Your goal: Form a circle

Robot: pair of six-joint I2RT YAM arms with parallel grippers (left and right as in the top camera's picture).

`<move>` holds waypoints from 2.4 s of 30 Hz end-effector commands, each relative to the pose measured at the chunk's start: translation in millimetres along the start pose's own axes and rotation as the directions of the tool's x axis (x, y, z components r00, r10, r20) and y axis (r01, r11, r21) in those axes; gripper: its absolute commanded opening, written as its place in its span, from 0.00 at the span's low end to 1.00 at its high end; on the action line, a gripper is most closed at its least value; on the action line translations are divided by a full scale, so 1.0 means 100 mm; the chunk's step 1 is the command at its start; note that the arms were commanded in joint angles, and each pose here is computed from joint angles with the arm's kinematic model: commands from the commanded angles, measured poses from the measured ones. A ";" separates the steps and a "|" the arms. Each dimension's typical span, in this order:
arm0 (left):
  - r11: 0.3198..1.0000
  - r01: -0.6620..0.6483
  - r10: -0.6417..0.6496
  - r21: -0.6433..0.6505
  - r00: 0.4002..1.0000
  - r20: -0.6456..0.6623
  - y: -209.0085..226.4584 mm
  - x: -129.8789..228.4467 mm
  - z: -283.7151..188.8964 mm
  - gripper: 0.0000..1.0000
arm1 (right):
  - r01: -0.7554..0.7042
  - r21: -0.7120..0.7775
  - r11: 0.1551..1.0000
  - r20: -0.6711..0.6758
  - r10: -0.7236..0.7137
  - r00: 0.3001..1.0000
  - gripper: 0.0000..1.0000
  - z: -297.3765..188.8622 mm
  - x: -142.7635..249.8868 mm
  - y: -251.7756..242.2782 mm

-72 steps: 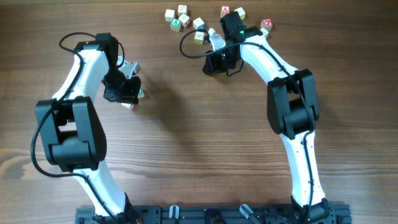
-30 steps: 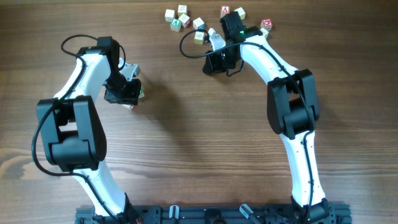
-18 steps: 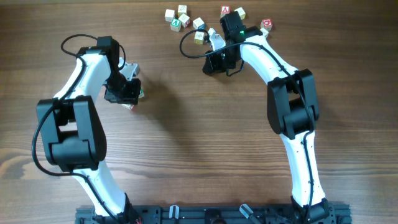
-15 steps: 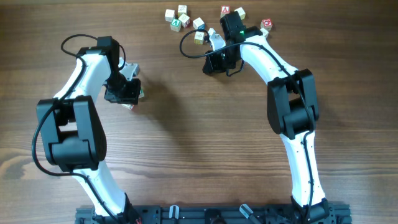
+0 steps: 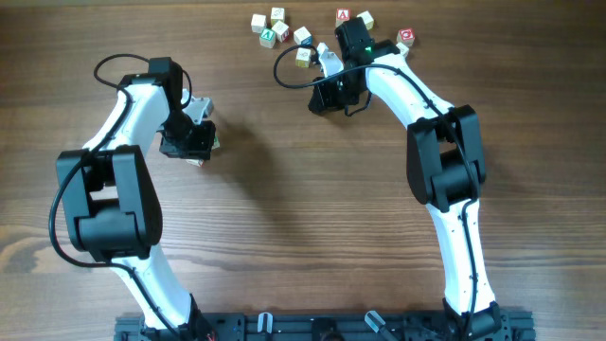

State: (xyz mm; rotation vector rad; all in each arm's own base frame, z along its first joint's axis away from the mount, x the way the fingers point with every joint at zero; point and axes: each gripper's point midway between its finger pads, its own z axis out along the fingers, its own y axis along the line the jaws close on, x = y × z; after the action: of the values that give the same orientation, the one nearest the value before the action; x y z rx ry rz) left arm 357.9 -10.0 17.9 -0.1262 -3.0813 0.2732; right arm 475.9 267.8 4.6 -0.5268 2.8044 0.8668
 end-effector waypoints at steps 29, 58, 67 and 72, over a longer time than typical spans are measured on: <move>0.998 -0.001 -0.001 0.060 0.999 0.035 -0.12 -0.04 -0.04 0.05 | 0.022 0.009 1.000 0.051 -0.022 0.998 0.04 -0.18 -0.15 0.08; 0.991 -0.123 0.120 -0.056 0.612 0.782 -0.68 0.06 -2.77 0.08 | -0.056 0.333 0.941 0.308 -0.052 0.950 0.04 -1.97 -0.48 -0.18; 0.983 -0.064 0.183 -0.172 0.342 0.921 -0.83 1.06 -3.69 0.21 | -0.132 0.526 0.840 0.559 -0.225 0.798 0.05 -3.72 -0.33 0.47; 0.975 0.055 0.181 -0.214 0.362 0.915 -0.66 1.42 -3.67 0.29 | -0.225 0.607 0.762 0.604 -0.259 0.754 0.12 -4.37 0.08 0.63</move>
State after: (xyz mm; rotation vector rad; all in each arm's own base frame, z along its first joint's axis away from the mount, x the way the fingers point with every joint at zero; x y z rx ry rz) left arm 238.7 -16.9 403.8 -0.2968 -4.3241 0.1897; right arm 444.1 89.8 367.1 -0.1579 2.2224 0.1065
